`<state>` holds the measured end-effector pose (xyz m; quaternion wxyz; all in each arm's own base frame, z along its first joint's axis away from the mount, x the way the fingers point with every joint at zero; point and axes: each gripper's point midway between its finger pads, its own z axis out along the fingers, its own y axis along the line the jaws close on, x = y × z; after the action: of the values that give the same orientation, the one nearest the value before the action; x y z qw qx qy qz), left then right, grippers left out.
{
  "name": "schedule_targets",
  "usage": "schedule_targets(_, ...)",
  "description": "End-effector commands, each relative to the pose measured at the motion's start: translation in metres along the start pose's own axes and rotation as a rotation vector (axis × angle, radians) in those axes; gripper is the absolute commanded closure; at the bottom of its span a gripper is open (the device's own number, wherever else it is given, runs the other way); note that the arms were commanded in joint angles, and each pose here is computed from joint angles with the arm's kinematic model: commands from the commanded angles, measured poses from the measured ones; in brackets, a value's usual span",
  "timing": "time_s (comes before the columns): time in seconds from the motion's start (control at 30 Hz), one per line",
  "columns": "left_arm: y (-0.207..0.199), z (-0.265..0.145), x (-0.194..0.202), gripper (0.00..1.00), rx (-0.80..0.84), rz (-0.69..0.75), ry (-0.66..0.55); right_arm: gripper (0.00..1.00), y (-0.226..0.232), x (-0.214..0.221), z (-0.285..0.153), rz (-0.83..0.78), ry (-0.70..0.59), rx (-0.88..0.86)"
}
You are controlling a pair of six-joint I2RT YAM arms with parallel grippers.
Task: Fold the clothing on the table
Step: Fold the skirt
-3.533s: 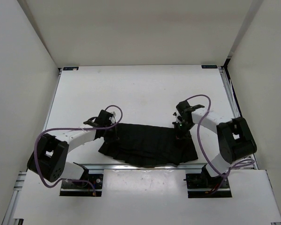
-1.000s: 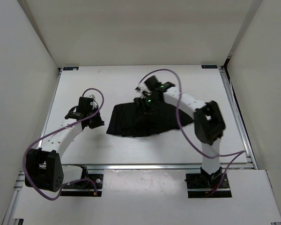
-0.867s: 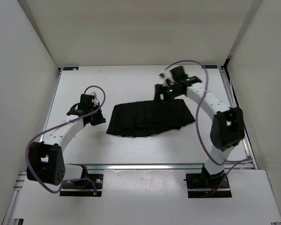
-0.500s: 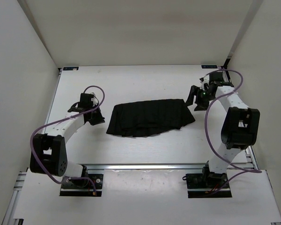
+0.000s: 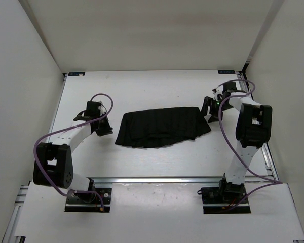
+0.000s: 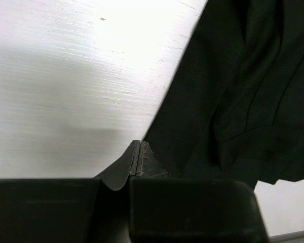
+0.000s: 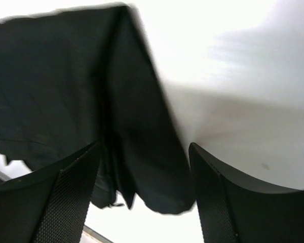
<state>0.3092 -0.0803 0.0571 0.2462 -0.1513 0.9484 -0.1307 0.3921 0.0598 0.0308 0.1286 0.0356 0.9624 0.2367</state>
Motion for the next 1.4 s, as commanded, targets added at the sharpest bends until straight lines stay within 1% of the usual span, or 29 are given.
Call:
schedule_targets(0.0,0.005,0.000,-0.008,1.00,0.005,-0.015,-0.025,0.26,0.026,-0.017,0.007,-0.032,-0.055,-0.143)
schedule_targets(0.03,0.004,0.000,-0.008,1.00,0.013,-0.019,-0.025,0.27,0.032,-0.010,0.011,-0.026,-0.040,-0.169)
schedule_targets(0.07,0.007,0.002,-0.008,1.00,0.004,-0.013,-0.025,0.27,0.037,-0.014,0.011,-0.014,-0.054,-0.200)
schedule_targets(0.2,0.002,0.007,-0.007,1.00,0.027,-0.033,-0.014,0.33,0.058,0.008,0.021,0.005,-0.004,-0.300)
schedule_targets(0.23,0.001,0.009,-0.009,1.00,0.034,-0.036,-0.021,0.38,0.060,0.016,0.025,0.019,0.021,-0.308)
schedule_targets(0.3,-0.016,0.007,-0.017,1.00,0.084,-0.026,-0.028,0.46,0.066,0.032,0.030,0.024,0.067,-0.325)
schedule_targets(0.33,-0.054,-0.002,-0.030,1.00,0.183,0.018,-0.037,0.79,0.073,0.047,0.034,-0.001,0.095,-0.332)
schedule_targets(0.37,-0.062,-0.006,-0.039,1.00,0.208,0.023,-0.052,0.91,0.071,0.049,0.034,0.003,0.100,-0.321)
schedule_targets(0.4,-0.079,-0.009,-0.043,1.00,0.253,0.032,-0.057,0.99,0.070,0.050,0.033,0.004,0.096,-0.305)
schedule_targets(0.43,-0.109,-0.018,-0.047,1.00,0.360,0.043,-0.051,1.00,0.068,0.057,0.033,0.002,0.109,-0.289)
schedule_targets(0.47,-0.133,-0.026,-0.041,1.00,0.475,0.055,-0.011,1.00,0.068,0.056,0.033,-0.006,0.103,-0.287)
schedule_targets(0.5,-0.151,-0.027,-0.048,1.00,0.553,0.030,-0.020,0.99,0.064,0.059,0.034,0.001,0.112,-0.272)
schedule_targets(0.53,-0.172,-0.032,-0.047,1.00,0.632,0.021,-0.006,1.00,0.066,0.059,0.032,-0.006,0.112,-0.278)
schedule_targets(0.57,-0.188,-0.031,-0.040,1.00,0.663,0.043,0.010,1.00,0.063,0.061,0.033,0.007,0.119,-0.267)
schedule_targets(0.6,-0.197,-0.029,-0.045,1.00,0.671,0.054,-0.006,1.00,0.063,0.065,0.034,0.012,0.134,-0.267)
schedule_targets(0.67,-0.220,-0.016,-0.031,1.00,0.661,0.111,0.011,1.00,0.063,0.063,0.030,0.020,0.125,-0.269)
schedule_targets(0.73,-0.237,-0.005,-0.025,1.00,0.663,0.118,0.037,1.00,0.063,0.065,0.030,0.011,0.133,-0.263)
schedule_targets(0.8,-0.240,0.014,-0.007,1.00,0.642,0.126,0.087,1.00,0.063,0.066,0.028,0.008,0.134,-0.257)
schedule_targets(0.9,-0.247,0.023,0.013,1.00,0.620,0.152,0.117,1.00,0.062,0.064,0.027,0.012,0.129,-0.257)
schedule_targets(1.0,-0.236,0.040,0.040,1.00,0.519,0.180,0.146,1.00,0.063,0.057,0.025,0.009,0.111,-0.259)
schedule_targets(1.1,-0.210,0.052,0.065,1.00,0.414,0.219,0.170,1.00,0.064,0.053,0.023,0.012,0.108,-0.265)
schedule_targets(1.17,-0.197,0.058,0.084,1.00,0.388,0.222,0.189,1.00,0.067,0.044,0.020,0.007,0.092,-0.263)
schedule_targets(1.27,-0.183,0.067,0.101,1.00,0.327,0.254,0.209,1.00,0.069,0.039,0.019,-0.007,0.078,-0.270)
schedule_targets(1.37,-0.183,0.073,0.119,1.00,0.328,0.255,0.236,1.00,0.072,0.042,0.017,-0.008,0.092,-0.269)
